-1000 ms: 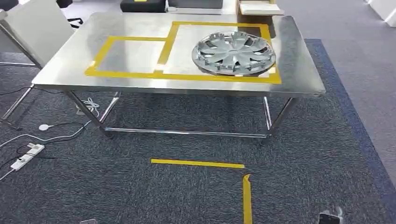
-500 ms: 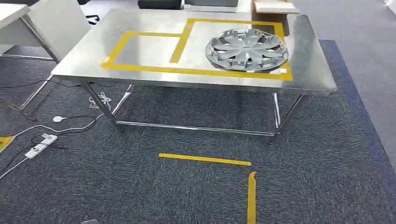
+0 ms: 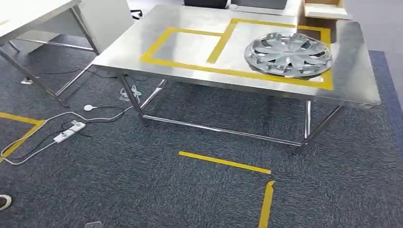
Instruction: Take the parts from the cabinet and place them on the table.
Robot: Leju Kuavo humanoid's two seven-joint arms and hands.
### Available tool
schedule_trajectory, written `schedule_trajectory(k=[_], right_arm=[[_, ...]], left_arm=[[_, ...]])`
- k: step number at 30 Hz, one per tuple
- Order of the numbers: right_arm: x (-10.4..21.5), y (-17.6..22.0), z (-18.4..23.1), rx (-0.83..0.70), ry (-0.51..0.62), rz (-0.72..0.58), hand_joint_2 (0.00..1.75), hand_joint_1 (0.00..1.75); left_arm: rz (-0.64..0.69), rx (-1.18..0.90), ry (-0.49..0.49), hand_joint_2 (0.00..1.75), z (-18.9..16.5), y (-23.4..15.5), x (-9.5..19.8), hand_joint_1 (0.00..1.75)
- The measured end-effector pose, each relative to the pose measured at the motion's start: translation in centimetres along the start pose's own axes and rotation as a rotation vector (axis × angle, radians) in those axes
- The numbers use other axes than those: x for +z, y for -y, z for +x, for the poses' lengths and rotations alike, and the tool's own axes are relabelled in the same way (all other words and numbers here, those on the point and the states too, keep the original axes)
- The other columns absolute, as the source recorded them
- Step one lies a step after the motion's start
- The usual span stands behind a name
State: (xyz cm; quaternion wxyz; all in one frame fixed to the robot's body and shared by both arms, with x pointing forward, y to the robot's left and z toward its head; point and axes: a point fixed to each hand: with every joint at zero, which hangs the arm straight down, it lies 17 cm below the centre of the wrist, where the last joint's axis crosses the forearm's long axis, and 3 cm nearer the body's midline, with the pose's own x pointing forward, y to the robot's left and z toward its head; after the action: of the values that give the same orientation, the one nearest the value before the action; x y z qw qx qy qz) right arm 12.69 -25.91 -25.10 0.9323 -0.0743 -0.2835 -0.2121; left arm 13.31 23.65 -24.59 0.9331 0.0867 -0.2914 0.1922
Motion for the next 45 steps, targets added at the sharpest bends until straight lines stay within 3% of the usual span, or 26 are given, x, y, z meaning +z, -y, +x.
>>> schedule_trajectory(k=[5,10,20,35,45], right_arm=[[0.1,0.3,-1.9,0.145,-0.078,0.002,0.0,0.0],[0.4,1.0,-2.7,0.144,-0.091,-0.012,0.0,0.0],[0.3,-0.7,-0.4,0.198,0.033,0.065,0.0,0.0],[0.0,-1.3,0.6,0.212,0.056,0.082,0.0,0.0],[0.3,-1.3,-1.0,0.247,0.002,0.096,0.0,0.0]], left_arm=[[-0.027,-0.027,-0.002,0.0,-0.1,0.8,0.1,0.0],[-0.035,-0.031,0.011,0.0,0.2,1.0,0.1,0.0],[-0.028,-0.04,0.006,0.0,0.2,0.8,0.0,0.0],[-0.014,-0.048,-0.012,0.0,-0.4,0.1,0.1,0.0],[-0.004,-0.049,-0.026,0.0,-0.5,0.1,-0.1,0.0]])
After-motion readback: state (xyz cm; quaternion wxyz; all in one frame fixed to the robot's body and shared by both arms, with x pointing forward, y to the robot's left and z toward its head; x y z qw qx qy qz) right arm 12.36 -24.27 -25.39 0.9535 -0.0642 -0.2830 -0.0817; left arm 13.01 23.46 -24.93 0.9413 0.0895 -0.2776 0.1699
